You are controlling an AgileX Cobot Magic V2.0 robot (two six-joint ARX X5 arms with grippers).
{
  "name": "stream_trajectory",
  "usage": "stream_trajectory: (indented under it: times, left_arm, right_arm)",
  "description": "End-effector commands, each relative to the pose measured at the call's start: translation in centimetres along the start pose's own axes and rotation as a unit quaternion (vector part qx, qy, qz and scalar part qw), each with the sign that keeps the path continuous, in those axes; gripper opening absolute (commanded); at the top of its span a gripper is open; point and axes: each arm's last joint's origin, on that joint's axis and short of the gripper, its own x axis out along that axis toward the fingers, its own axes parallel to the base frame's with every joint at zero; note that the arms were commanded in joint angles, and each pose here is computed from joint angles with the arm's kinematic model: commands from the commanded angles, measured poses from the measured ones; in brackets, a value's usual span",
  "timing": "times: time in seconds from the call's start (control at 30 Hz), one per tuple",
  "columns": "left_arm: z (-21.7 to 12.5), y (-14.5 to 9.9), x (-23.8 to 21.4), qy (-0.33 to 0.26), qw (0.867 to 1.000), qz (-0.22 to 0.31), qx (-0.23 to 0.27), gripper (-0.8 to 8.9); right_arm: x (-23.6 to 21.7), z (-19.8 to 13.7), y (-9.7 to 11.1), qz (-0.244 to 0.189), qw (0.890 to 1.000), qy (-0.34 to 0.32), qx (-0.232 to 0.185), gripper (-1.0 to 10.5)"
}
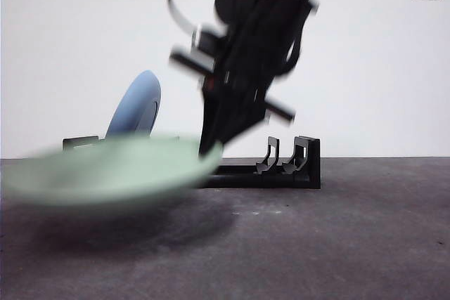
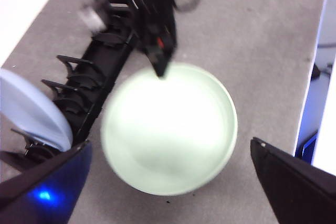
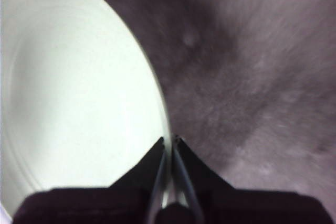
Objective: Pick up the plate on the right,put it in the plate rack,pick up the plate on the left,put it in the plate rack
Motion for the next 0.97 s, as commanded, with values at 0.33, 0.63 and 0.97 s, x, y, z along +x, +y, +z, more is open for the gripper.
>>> stream_trajectory:
  times: [0.33, 0.63, 0.97]
  left_arm:
    - [2.9, -2.4, 4.9, 0.073, 0.971, -0.043, 0.223, 5.09]
    - [5.9, -4.2, 9.7, 0.098, 0.930, 0.012, 0.355, 5.07]
    - [6.1, -4.7, 11.8, 0.118, 0.924, -0.006, 0.363, 3.05]
  right_arm:
    - [-12.3, -2.5, -0.9, -0.015, 0.998, -0.062, 0.018, -0.1]
    - [-14.1, -4.4, -1.4, -0.011, 0.999, -0.017, 0.028, -0.1]
    - [-15.0, -4.7, -0.8, 0.030, 0.999, -0.028, 0.024, -0.1]
